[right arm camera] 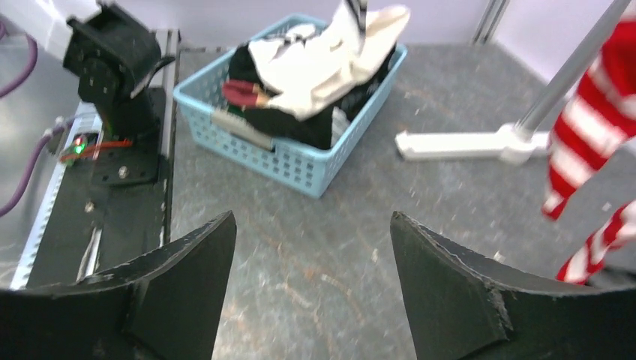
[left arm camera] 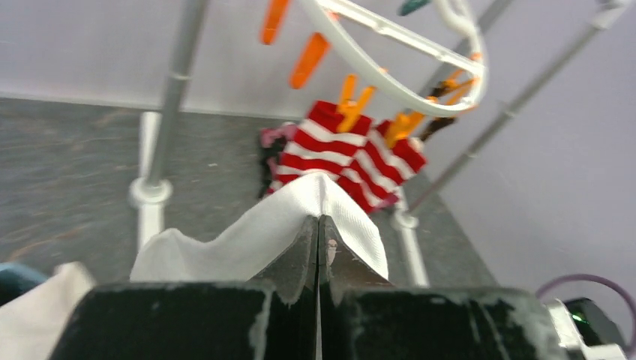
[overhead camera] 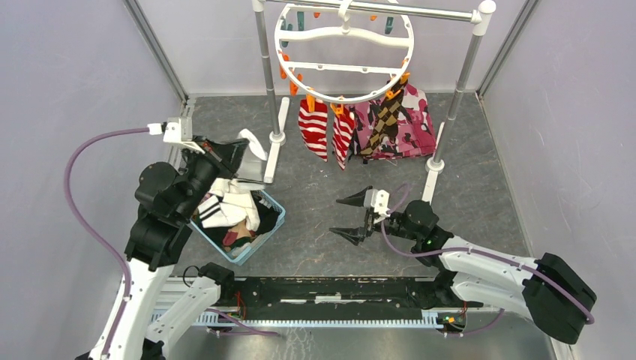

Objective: Clip the socks to the hanger
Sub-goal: Pick up the sock from the bin.

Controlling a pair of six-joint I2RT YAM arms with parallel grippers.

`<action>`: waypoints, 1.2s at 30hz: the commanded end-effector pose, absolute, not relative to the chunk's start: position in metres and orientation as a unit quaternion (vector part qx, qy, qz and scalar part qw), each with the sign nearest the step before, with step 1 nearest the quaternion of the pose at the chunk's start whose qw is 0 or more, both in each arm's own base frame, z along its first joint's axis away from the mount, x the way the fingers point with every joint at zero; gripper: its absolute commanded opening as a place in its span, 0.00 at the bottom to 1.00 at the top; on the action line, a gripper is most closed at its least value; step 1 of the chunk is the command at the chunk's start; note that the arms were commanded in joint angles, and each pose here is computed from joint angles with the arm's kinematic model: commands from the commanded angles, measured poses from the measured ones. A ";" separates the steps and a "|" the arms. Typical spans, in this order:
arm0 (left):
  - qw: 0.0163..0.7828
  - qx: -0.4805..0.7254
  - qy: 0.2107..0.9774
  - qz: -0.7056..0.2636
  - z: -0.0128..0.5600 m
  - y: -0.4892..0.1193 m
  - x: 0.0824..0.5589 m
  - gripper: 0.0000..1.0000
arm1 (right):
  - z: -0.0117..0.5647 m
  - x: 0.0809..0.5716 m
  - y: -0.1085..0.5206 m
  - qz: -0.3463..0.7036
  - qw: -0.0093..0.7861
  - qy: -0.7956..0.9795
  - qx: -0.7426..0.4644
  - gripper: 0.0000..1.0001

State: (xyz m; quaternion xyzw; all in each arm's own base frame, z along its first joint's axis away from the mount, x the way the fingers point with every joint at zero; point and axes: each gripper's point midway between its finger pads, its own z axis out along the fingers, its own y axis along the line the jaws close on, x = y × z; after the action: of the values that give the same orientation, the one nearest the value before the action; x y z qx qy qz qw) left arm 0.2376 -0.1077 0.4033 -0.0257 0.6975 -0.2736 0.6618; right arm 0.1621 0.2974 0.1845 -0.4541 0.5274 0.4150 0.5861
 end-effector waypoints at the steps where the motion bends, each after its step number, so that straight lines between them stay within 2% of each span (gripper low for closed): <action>1: 0.639 0.029 0.636 -0.432 0.433 -0.160 0.223 0.02 | 0.257 0.178 0.305 0.394 0.680 0.449 -0.425 0.83; 7: 0.607 0.046 0.583 -0.537 0.443 -0.189 0.220 0.02 | 0.301 0.197 0.310 0.390 0.727 0.426 -0.372 0.85; 12: 0.581 0.053 0.547 -0.600 0.450 -0.205 0.219 0.02 | 0.303 0.208 0.317 0.393 0.729 0.441 -0.346 0.85; 27: 0.551 0.089 0.523 -0.644 0.458 -0.239 0.204 0.02 | 0.307 0.234 0.361 0.430 0.707 0.465 -0.315 0.79; 29: 0.548 0.090 0.525 -0.645 0.455 -0.243 0.204 0.02 | 0.307 0.231 0.362 0.436 0.703 0.464 -0.318 0.70; 30: 0.549 0.091 0.525 -0.644 0.455 -0.243 0.205 0.02 | 0.305 0.228 0.364 0.440 0.697 0.463 -0.326 0.59; 31: 0.552 0.091 0.525 -0.642 0.454 -0.243 0.205 0.02 | 0.303 0.224 0.364 0.445 0.690 0.463 -0.334 0.45; 32: 0.556 0.088 0.528 -0.636 0.452 -0.243 0.208 0.02 | 0.300 0.220 0.364 0.449 0.682 0.467 -0.340 0.26; 34: 0.573 0.073 0.543 -0.609 0.442 -0.239 0.219 0.02 | 0.291 0.211 0.359 0.461 0.667 0.475 -0.342 0.02; 35: 0.583 0.063 0.555 -0.590 0.434 -0.236 0.228 0.03 | 0.286 0.206 0.354 0.469 0.660 0.481 -0.336 0.00; 36: 0.593 0.047 0.568 -0.569 0.424 -0.232 0.237 0.08 | 0.281 0.201 0.348 0.478 0.652 0.489 -0.329 0.00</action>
State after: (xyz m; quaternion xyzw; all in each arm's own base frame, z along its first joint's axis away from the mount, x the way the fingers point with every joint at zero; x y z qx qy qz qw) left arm 0.2169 -0.2443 0.4322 0.0729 0.5580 -0.6236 0.5426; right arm 0.2257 0.3606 0.2708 -0.3418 0.5037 0.4335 0.6645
